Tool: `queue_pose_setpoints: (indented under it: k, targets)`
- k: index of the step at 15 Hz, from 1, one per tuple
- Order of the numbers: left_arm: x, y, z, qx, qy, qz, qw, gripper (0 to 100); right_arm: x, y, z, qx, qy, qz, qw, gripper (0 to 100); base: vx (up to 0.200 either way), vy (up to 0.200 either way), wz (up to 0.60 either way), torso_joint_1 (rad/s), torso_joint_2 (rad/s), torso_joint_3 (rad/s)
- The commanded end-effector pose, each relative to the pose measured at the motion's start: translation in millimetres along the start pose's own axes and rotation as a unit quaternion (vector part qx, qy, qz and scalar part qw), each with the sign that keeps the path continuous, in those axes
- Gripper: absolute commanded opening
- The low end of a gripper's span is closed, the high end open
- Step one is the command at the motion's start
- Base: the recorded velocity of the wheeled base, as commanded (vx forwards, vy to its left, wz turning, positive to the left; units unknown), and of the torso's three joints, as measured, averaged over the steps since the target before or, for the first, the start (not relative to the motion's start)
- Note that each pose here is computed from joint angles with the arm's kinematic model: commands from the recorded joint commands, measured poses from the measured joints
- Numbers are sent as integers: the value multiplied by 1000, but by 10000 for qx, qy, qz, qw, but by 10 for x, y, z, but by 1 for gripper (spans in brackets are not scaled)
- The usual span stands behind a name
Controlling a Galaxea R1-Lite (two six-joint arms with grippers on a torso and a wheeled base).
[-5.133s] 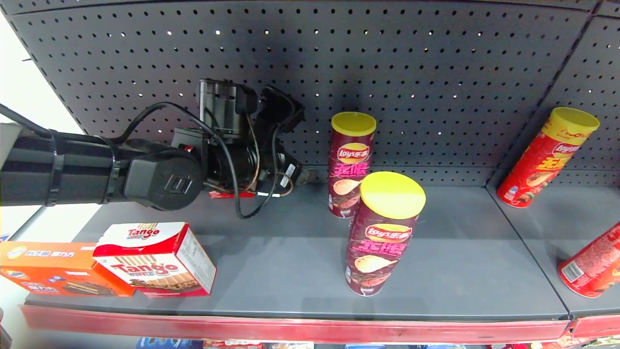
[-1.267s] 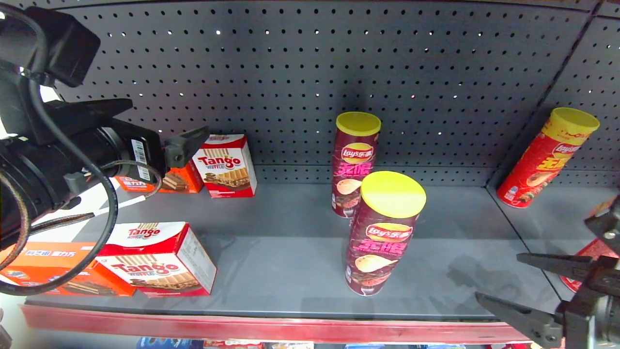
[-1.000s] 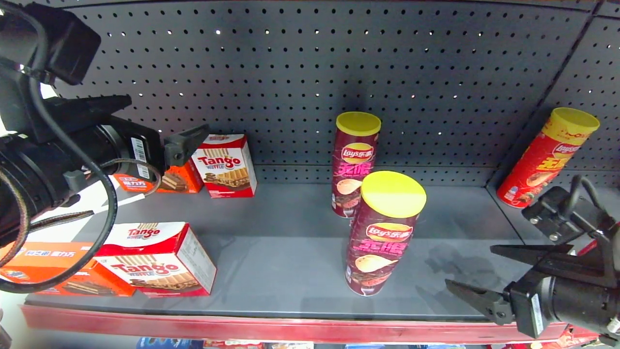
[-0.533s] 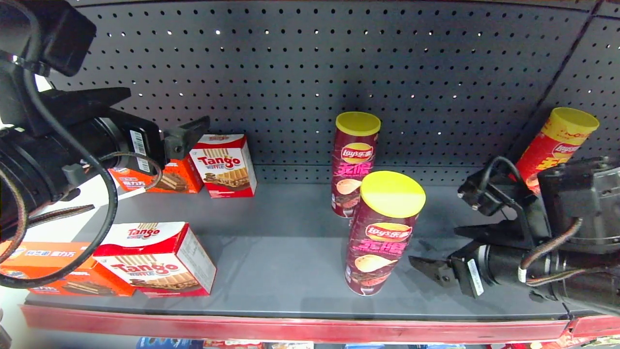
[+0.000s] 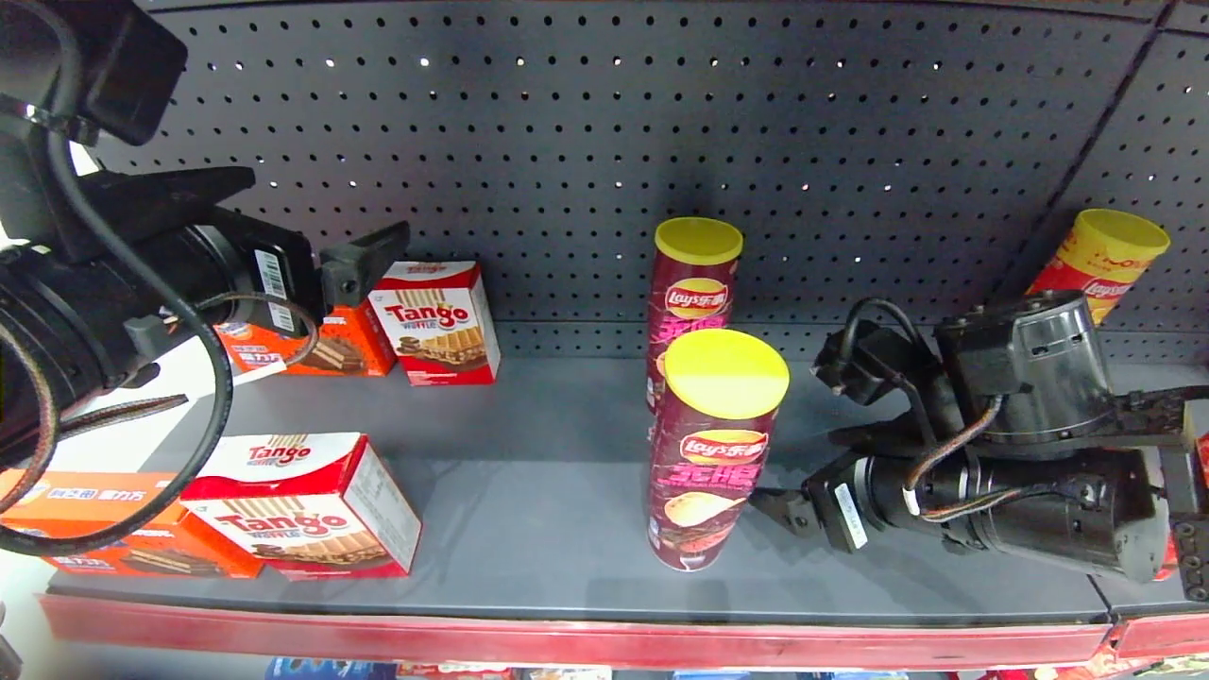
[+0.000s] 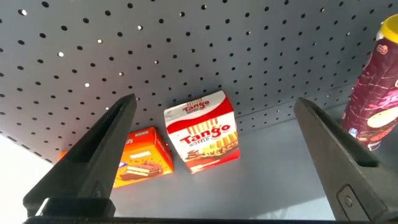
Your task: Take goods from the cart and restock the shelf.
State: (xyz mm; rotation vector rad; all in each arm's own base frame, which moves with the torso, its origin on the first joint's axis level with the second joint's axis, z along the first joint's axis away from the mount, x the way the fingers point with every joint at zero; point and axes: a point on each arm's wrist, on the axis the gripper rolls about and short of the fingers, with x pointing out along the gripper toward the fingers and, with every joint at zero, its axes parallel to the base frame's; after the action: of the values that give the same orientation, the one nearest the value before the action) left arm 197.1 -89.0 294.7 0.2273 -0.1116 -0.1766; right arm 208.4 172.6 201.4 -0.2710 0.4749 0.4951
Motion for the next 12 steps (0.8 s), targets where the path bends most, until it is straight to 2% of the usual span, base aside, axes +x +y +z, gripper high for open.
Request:
queue_pose_setpoints:
  k: [1,4,6,7,10,11,12]
  targets:
    - [6,-3,-6,3,13,0,10000,100,-6,-6,-12,0,12,-7,10000,100,0,0,0,0,0,0]
    - [-3,-3,-4,2,12,-7,10000,100,-151,-102,-4,113,-151,-134,9997,100,0,0,0,0,0,0]
    - [-33,3,17,-1,1,-20,10000,100,-405,-234,1,257,-445,-294,9982,100,0,0,0,0,0,0]
    - [-124,46,94,-38,-158,14,9999,100,-554,-258,-8,298,-617,-317,9971,100,0,0,0,0,0,0]
    - [-463,175,231,-119,-408,81,9991,100,-1035,-279,-123,326,-1159,-193,9925,100,0,0,0,0,0,0]
    - [-674,247,288,-50,-477,104,9988,100,-1257,-285,-238,324,-1370,-133,9900,100,0,0,0,0,0,0]
    - [-869,311,318,102,-530,137,9985,100,-1357,-283,-355,318,-1450,-87,9889,100,0,0,0,0,0,0]
